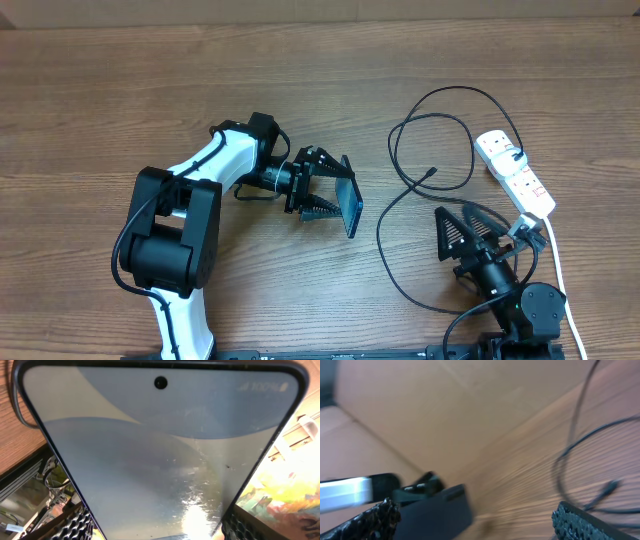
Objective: Plug charger to phone and switch on socket
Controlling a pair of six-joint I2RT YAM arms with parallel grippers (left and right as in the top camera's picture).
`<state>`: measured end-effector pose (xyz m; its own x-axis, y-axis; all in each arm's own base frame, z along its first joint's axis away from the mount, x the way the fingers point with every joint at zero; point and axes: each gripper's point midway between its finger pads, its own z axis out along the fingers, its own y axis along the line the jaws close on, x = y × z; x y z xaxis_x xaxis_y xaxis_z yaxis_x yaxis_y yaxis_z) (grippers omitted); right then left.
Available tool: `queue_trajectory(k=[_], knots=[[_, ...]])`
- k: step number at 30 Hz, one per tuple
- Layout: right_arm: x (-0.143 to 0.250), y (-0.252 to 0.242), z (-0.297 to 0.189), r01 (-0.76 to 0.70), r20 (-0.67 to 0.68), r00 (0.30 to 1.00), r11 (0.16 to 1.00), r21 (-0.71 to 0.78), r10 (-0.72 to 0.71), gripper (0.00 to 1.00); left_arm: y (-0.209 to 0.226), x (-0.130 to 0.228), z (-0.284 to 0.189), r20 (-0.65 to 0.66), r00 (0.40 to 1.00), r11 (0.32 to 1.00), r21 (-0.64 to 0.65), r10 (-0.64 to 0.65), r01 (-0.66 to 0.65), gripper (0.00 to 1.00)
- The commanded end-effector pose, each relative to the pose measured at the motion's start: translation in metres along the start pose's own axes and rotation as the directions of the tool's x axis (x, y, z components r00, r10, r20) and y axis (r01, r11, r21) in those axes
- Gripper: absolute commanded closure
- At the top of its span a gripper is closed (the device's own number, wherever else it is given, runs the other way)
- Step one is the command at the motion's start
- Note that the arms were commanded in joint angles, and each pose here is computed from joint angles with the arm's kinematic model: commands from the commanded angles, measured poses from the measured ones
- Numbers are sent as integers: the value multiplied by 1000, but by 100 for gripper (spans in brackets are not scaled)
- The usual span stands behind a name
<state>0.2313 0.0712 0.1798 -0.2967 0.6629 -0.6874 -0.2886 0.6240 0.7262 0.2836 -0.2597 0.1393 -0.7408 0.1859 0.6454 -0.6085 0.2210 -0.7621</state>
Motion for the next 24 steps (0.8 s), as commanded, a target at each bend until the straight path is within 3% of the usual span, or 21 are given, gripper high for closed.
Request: queue_trajectory(k=[1, 4, 8, 14, 18, 24], knots=[[6, 25, -2, -99, -59, 994, 987, -126, 92, 0, -9, 4, -2, -28, 999, 998, 57, -26, 28, 62], [-6, 45, -5, -17, -11, 1000, 976, -217, 15, 0, -9, 4, -2, -28, 999, 998, 57, -26, 28, 63], [-1, 48, -6, 119, -30, 991, 970, -211, -128, 0, -9, 4, -2, -27, 999, 998, 57, -26, 28, 63], [-13, 31, -17, 249, -121, 963, 968, 42, -242, 0, -9, 3, -2, -27, 999, 998, 57, -22, 24, 63], [-31, 35, -32, 236, -182, 962, 953, 191, -202, 0, -9, 3, -2, -27, 999, 998, 57, -21, 23, 62], [-39, 65, -54, 140, -360, 933, 941, 309, -20, 0, -9, 3, -2, -26, 1000, 998, 55, -18, 19, 62]])
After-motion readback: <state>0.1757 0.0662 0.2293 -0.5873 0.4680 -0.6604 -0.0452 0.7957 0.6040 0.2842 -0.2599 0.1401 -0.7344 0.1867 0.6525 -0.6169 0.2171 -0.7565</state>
